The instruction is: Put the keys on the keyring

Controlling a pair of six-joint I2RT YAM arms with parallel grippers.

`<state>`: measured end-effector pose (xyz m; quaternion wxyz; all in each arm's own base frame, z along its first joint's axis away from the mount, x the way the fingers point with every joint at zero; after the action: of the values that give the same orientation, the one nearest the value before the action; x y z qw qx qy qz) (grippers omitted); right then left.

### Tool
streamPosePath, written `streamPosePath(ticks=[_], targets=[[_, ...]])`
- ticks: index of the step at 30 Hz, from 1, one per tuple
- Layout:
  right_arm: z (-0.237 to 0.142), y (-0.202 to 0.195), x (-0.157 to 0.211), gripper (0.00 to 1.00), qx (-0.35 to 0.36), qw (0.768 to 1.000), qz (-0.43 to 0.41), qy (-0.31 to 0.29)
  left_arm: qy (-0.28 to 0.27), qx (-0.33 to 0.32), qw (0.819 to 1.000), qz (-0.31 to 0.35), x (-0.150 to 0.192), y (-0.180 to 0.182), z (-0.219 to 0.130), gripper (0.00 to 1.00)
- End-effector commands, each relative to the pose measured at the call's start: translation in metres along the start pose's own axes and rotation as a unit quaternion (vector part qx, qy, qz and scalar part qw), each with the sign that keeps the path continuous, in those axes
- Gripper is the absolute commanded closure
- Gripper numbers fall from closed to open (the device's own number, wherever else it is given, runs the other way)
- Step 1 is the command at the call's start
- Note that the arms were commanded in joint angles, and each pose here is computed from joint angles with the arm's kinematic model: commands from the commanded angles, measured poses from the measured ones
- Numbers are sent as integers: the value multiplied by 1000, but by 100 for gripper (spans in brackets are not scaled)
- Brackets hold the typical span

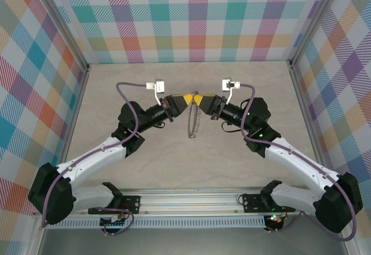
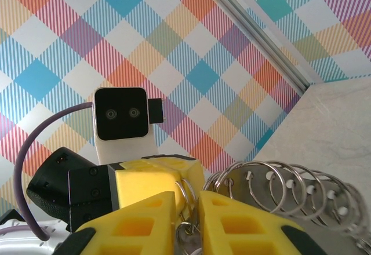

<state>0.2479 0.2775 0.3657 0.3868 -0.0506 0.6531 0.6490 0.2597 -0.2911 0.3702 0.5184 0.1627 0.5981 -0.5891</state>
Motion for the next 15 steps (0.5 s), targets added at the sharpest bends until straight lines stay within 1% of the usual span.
streamPosePath(ticks=[1,3,6,9,12,14,15], targets=[[1,11,4,81,-28,1000,-8,8,-26,29,999,14,-14,-17,3,100],[1,11,5,81,-29,999,-8,9,-26,30,999,14,-14,-17,4,100],[2,10,5,87,-28,1000,-9,10,-25,30,999,14,-13,-17,4,100],[2,11,6,100,-28,999,-10,13,-24,28,999,13,-12,-16,4,100],[1,11,5,100,-23,1000,-14,12,-20,25,999,13,-11,-15,4,100],[-1,9,3,100,-12,1000,-20,9,-11,11,1000,18,-10,-12,5,100],[-3,9,4,100,-7,1000,-24,10,-7,5,1000,23,-10,-12,4,93]])
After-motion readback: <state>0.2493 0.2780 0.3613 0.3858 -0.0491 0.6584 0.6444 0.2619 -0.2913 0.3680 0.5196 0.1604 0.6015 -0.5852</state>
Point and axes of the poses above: each hand's point on the last joint's axis, 136 mm out from that joint toward the fingers, its own z axis out along the fingers, its own y axis along the line the jaws close on, x = y × z, the point moved 1 cm from there along -z, back along the fingers, and after that the axes turned 10 degrees about z, right-handed, at the moved point
